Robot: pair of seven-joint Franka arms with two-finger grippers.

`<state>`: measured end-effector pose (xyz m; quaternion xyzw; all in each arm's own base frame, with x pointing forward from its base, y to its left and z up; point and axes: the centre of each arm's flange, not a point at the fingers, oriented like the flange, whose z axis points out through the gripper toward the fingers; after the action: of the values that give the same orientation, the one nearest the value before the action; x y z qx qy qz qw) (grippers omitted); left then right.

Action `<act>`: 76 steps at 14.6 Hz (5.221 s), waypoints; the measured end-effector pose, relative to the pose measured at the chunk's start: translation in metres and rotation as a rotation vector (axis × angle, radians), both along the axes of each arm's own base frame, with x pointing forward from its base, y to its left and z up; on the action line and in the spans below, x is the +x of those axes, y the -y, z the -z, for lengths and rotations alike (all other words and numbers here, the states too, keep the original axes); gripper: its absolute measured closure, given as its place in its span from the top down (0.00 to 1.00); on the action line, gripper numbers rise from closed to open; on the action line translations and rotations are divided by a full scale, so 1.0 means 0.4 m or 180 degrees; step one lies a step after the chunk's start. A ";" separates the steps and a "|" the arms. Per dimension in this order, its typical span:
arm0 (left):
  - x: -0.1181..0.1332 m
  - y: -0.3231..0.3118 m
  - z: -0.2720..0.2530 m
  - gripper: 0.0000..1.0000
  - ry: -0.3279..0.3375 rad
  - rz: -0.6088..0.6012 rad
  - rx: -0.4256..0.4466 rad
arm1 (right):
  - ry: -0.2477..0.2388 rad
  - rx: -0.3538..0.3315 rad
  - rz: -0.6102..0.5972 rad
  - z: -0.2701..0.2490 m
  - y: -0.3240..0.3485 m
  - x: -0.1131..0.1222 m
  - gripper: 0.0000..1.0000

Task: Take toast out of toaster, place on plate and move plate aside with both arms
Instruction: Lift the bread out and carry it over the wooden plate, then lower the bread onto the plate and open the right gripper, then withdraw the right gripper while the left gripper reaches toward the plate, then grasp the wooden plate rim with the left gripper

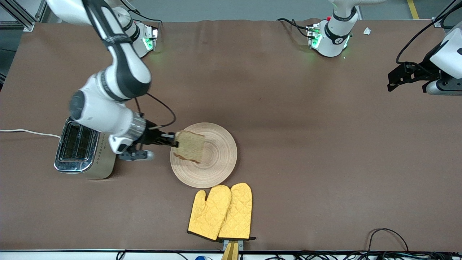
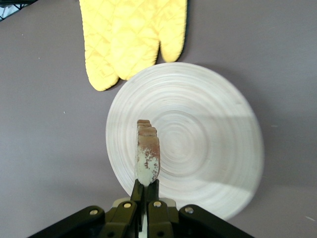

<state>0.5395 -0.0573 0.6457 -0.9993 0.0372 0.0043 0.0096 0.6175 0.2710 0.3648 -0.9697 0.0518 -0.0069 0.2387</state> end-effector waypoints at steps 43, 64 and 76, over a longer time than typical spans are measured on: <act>0.320 0.233 0.725 0.99 -0.0366 0.0543 -0.3436 | -0.0042 -0.1304 -0.0194 -0.526 0.699 -0.012 1.00; 0.160 0.708 1.299 0.66 -0.0332 0.0095 -0.3829 | -0.0142 -0.1587 -0.0594 -0.785 0.730 -0.143 1.00; 0.146 0.776 1.344 0.52 -0.0299 0.0024 -0.3788 | -0.0335 -0.1580 -0.0436 -0.761 0.761 -0.169 1.00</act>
<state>0.5980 -0.3677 0.1081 -0.8315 0.0371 0.0269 -0.5536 0.5497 -0.0335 0.6691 -0.9988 -0.0050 0.0473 -0.0096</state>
